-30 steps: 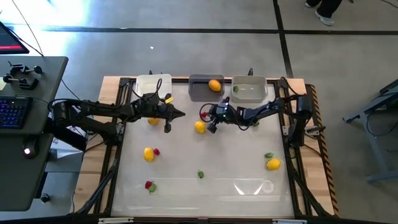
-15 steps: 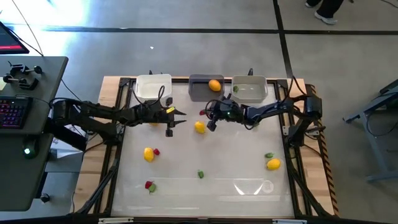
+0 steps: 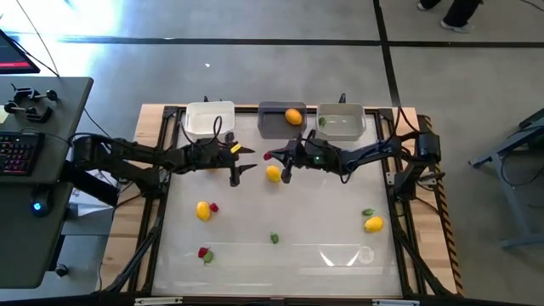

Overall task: Sort produce into baskets
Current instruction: Put the red bell pepper into the white bin

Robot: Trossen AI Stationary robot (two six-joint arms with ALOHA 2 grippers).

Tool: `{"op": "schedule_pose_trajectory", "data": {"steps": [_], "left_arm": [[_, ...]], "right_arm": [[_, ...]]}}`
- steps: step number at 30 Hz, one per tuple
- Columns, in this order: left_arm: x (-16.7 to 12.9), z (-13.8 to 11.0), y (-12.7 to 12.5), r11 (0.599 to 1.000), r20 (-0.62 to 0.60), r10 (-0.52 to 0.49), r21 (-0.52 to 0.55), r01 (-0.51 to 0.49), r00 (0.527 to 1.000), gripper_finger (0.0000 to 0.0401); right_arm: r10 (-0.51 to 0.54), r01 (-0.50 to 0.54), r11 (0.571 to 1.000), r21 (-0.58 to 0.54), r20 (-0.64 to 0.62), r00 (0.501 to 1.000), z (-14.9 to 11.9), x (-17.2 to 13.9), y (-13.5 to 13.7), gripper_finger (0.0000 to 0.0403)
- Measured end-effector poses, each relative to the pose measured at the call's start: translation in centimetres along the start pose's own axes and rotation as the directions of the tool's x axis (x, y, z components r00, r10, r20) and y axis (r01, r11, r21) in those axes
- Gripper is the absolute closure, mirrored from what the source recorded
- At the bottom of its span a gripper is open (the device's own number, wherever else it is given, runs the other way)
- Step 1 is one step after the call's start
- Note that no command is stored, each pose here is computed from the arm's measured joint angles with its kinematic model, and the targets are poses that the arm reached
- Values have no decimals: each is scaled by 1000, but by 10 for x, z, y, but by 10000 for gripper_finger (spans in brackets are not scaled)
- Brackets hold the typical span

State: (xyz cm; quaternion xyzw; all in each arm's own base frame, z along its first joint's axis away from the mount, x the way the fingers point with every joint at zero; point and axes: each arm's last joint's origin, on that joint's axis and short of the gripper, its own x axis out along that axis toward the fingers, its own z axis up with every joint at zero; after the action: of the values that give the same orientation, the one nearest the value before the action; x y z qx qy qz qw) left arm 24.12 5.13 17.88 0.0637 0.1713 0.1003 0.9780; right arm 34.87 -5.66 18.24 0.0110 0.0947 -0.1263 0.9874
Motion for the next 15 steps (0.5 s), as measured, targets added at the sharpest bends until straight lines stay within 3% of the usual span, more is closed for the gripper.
{"op": "schedule_pose_trajectory", "data": {"steps": [15], "left_arm": [[40, 2, -4, 998, -38, 15, -68, -18, 999, 176]], "right_arm": [[24, -23, 999, -25, 49, 999, 5, -1, 7, 403]]}}
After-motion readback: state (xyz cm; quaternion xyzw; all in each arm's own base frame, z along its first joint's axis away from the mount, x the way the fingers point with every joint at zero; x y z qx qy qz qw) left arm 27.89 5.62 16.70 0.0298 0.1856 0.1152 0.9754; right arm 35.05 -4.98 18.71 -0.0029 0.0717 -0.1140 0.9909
